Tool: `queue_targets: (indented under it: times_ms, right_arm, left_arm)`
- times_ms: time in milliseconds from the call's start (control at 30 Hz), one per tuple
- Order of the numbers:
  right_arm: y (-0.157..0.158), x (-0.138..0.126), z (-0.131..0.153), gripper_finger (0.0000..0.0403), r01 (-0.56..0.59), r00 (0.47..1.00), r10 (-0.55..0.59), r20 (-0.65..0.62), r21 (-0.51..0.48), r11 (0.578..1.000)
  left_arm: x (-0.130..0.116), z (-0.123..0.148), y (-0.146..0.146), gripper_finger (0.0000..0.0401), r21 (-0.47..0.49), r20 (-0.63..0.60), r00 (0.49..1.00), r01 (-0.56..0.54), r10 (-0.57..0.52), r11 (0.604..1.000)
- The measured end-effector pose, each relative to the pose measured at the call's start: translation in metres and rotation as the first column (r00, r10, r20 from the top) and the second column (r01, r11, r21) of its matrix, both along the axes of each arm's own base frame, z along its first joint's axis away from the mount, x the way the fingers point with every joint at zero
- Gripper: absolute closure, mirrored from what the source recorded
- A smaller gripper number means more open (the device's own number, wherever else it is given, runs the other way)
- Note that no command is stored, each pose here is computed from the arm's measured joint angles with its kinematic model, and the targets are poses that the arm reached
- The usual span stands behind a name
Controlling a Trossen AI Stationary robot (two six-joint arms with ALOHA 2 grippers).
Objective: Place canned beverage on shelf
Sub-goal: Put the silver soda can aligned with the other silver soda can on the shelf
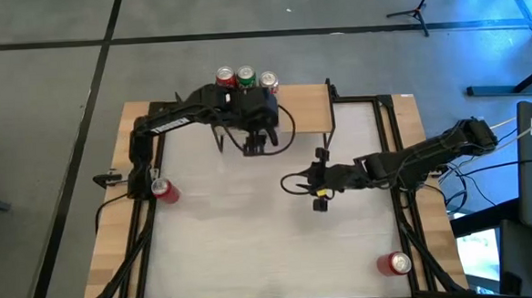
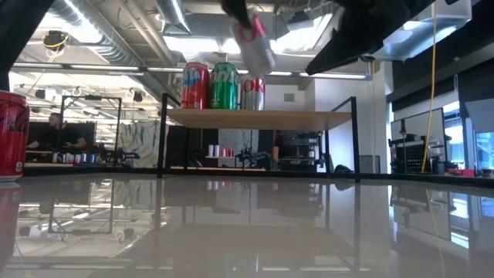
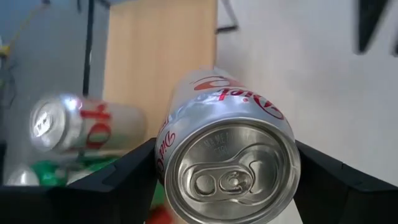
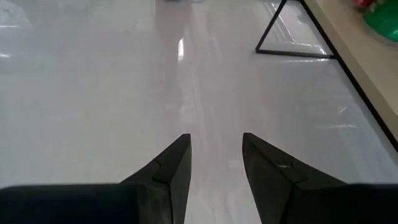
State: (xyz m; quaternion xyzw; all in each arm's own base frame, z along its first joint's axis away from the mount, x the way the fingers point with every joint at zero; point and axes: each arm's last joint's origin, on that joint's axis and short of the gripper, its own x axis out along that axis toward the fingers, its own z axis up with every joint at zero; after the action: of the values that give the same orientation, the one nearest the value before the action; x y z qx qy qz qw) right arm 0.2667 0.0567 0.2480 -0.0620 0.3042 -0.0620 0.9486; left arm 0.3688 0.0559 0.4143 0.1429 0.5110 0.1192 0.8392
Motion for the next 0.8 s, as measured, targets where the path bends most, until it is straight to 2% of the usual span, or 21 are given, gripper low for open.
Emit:
queue_targets:
  times_ms: [133,367,500,600,800]
  right_arm:
    - [0.000,-0.001,-0.002,0.0262,0.007,1.000,-0.007,-0.022,-0.013,1.000]
    - [-0.001,-0.006,-0.007,0.0262,0.034,0.996,-0.034,-0.080,-0.008,0.999]
    - [-0.002,-0.007,-0.008,0.0262,0.054,0.994,-0.052,-0.097,0.010,0.999]
    - [-0.002,-0.007,-0.008,0.0262,0.062,0.994,-0.060,-0.092,0.022,0.998]
    - [-0.001,-0.008,-0.015,0.0262,0.050,0.994,-0.043,-0.097,0.069,0.996]
  left_arm:
    - [-0.004,-0.003,-0.010,0.0115,-0.041,-0.055,0.997,0.046,-0.048,0.998]
    - [-0.007,-0.016,-0.033,0.0115,-0.238,-0.126,0.985,0.082,-0.115,0.968]
    - [0.005,-0.047,-0.045,0.0115,-0.293,-0.184,0.974,0.073,-0.131,0.953]
    - [0.017,-0.078,-0.050,0.0115,-0.343,-0.181,0.968,0.104,-0.175,0.933]
    - [0.021,-0.138,-0.052,0.0115,-0.364,-0.275,0.946,0.062,-0.171,0.929]
